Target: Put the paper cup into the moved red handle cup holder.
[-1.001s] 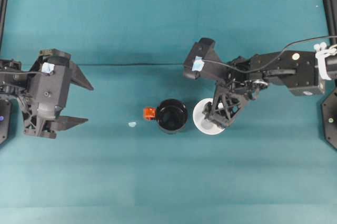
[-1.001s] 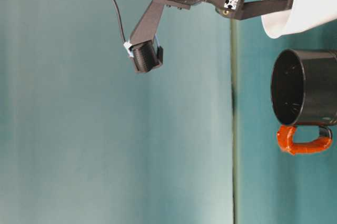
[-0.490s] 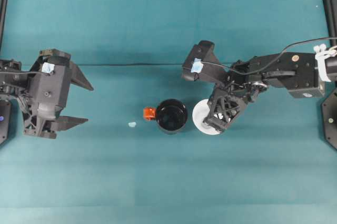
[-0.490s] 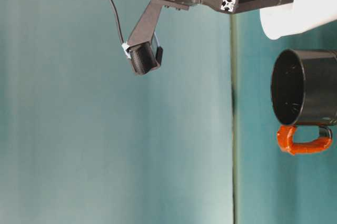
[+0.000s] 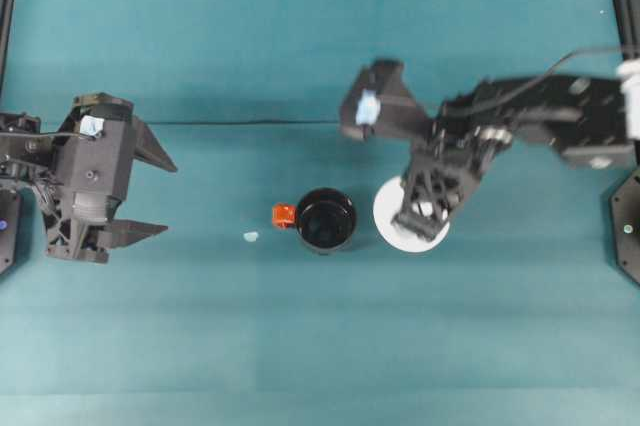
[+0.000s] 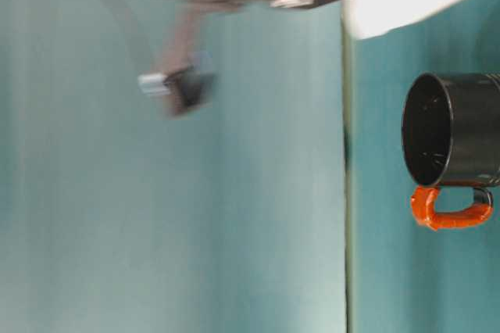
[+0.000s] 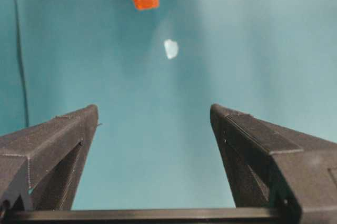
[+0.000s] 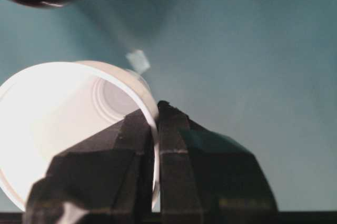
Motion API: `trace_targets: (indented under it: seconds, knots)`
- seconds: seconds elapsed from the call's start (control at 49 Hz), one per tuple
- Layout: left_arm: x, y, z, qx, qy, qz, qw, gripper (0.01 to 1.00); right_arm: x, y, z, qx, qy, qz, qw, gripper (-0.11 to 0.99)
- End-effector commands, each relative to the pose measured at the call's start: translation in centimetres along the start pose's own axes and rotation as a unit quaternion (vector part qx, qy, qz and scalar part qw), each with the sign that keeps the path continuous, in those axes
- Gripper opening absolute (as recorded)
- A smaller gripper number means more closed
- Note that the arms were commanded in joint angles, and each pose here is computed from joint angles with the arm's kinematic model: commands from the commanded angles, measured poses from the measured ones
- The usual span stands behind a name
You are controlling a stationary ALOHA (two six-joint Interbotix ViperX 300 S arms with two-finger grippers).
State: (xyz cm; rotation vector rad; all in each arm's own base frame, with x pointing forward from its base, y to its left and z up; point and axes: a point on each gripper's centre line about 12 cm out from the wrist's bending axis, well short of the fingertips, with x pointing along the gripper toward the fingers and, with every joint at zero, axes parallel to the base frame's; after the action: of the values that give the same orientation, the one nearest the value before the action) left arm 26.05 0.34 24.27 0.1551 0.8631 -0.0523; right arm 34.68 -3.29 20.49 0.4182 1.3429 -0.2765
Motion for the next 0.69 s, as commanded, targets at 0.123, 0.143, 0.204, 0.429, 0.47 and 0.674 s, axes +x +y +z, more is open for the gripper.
trace_targets:
  seconds: [0.123,0.143,0.204,0.429,0.47,0.674]
  knots:
    - [-0.5,0.11,0.6,-0.001,-0.014,0.0026,0.9999,0.930,-6.5,1.03,2.7,-0.014,-0.028,0.008,0.9995,-0.11]
    - [-0.5,0.07,0.6,0.000,-0.014,0.0021,0.9999,0.930,-6.7,1.14,2.9,-0.015,-0.029,0.009,0.9994,-0.11]
    - [-0.5,0.07,0.6,0.000,-0.014,0.0022,0.9999,0.930,-7.0,1.40,3.6,-0.019,-0.032,0.009,0.9993,-0.11]
    - [-0.6,0.03,0.7,-0.003,-0.015,0.0014,0.9999,0.930,-6.7,2.25,6.2,-0.038,-0.057,0.014,0.9975,-0.11]
    - [-0.6,0.00,0.7,-0.005,-0.015,0.0013,0.9999,0.930,-6.4,2.37,6.6,-0.043,-0.063,0.015,0.9969,-0.11]
    - [-0.6,-0.08,0.6,-0.019,-0.015,-0.0001,0.9997,0.930,-5.2,2.94,7.4,-0.050,-0.082,0.021,0.9951,-0.11]
